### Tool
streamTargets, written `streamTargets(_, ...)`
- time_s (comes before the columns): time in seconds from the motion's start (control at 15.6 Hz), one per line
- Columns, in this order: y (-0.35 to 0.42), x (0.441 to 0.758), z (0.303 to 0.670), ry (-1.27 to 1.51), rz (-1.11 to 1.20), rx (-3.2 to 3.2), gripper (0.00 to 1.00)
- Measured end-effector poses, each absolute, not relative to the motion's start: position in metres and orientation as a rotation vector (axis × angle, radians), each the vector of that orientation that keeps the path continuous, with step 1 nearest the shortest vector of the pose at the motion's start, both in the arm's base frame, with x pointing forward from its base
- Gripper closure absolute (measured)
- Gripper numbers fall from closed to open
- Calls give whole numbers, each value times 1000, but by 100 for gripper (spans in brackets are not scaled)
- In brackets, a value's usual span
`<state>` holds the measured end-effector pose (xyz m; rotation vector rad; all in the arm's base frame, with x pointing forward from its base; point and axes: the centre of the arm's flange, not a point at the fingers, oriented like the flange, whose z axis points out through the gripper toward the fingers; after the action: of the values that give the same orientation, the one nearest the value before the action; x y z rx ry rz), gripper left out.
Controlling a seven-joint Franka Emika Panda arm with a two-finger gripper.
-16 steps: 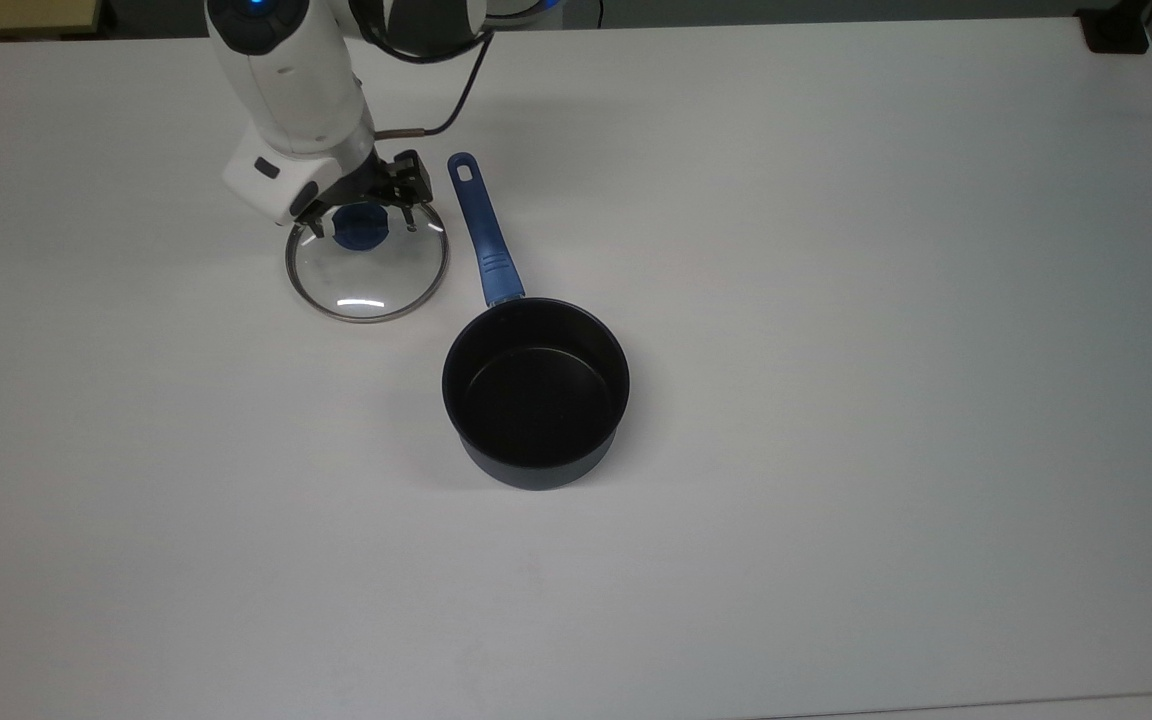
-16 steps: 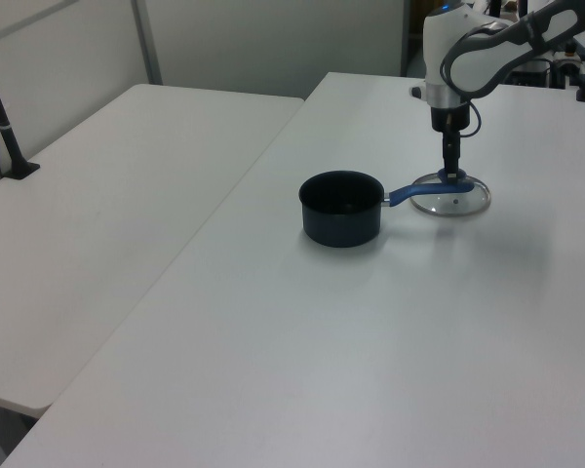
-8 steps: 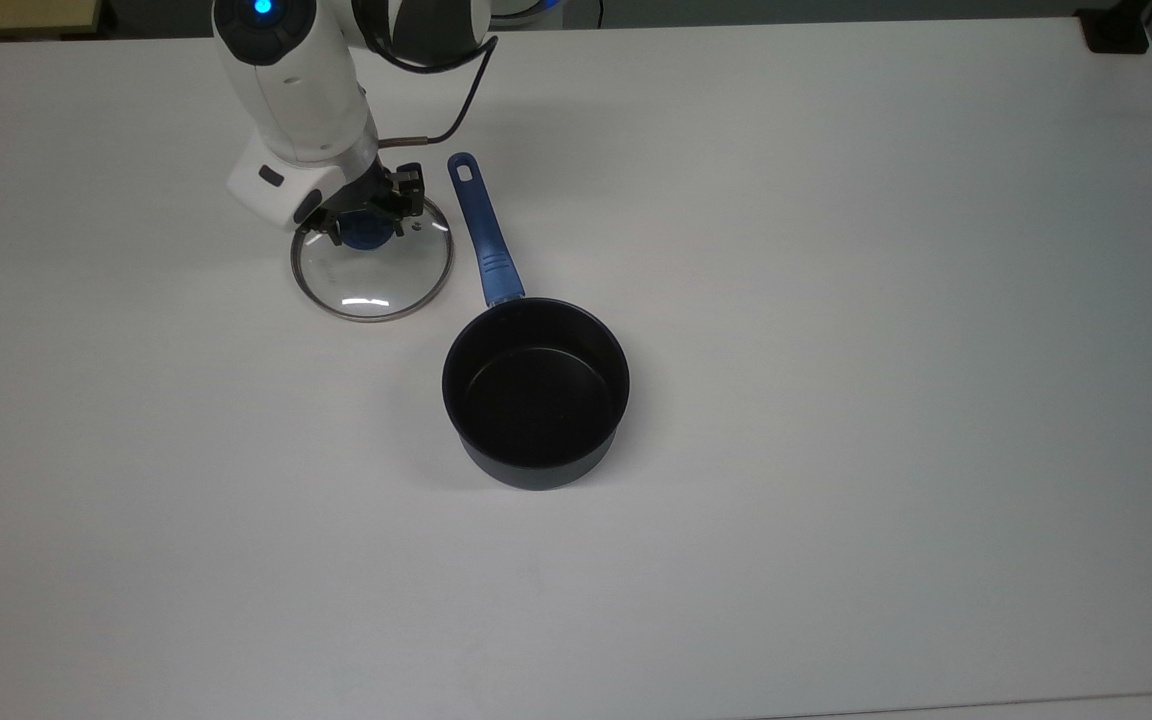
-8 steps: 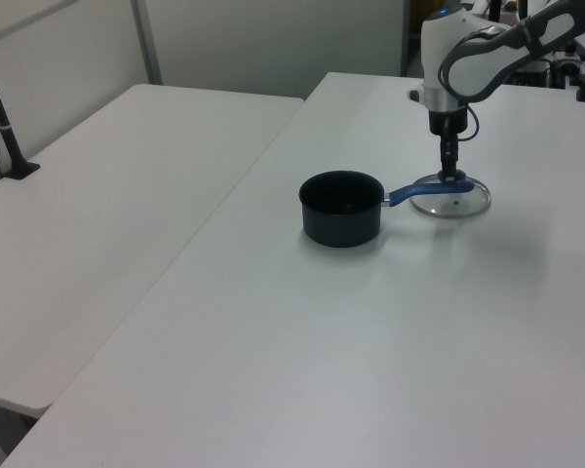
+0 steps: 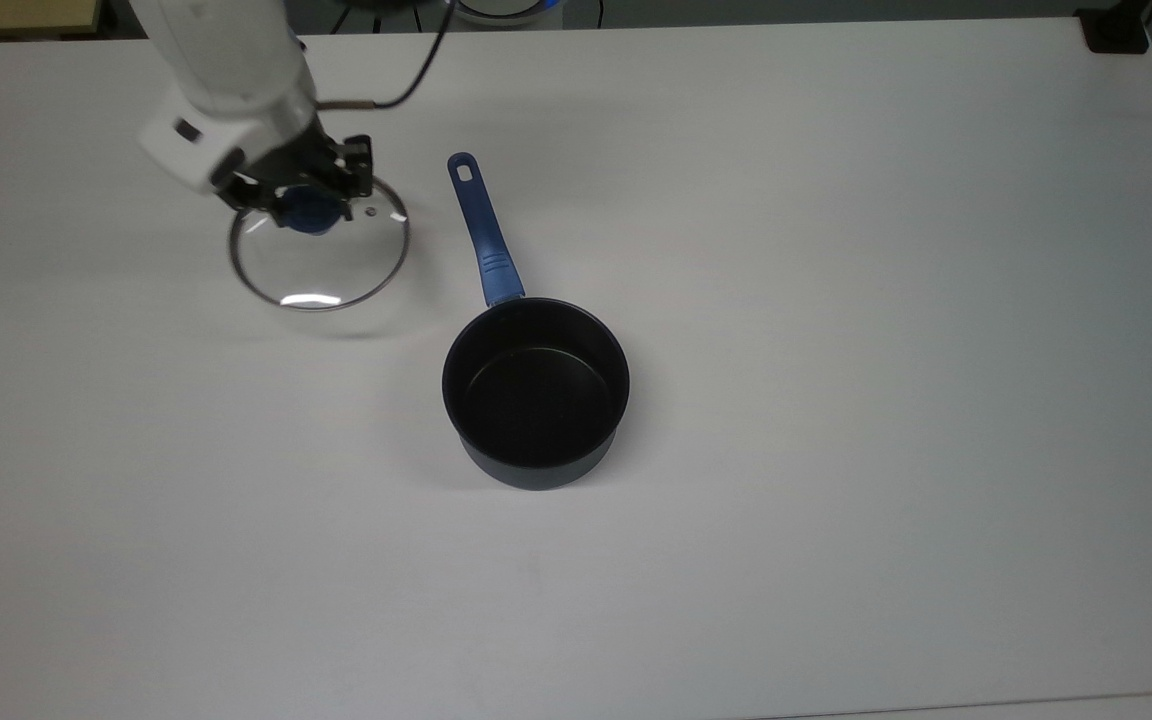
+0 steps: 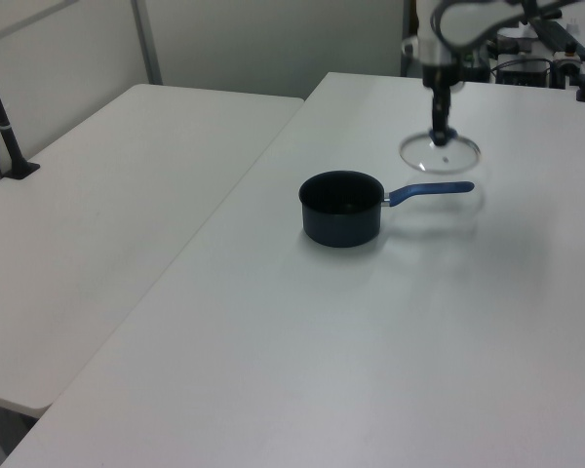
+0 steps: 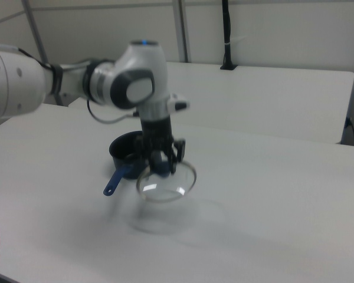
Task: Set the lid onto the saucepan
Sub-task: 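Lift the glass lid and carry it over the black saucepan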
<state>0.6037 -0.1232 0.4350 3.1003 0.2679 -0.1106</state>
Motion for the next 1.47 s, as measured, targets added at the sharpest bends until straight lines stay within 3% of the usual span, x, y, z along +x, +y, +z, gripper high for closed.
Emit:
streamTargets(0.19, -110, 622, 477, 303, 14, 3079, 40)
streamTargets(0.51, -32, 650, 498, 330, 124, 3066, 40)
streamTargets(0.9, 70, 678, 473, 306, 244, 3071, 40)
streamTargets(1.15, 78, 686, 449, 303, 202, 3073, 40)
streamTargets(1.47, 78, 688, 445, 298, 196, 3073, 40)
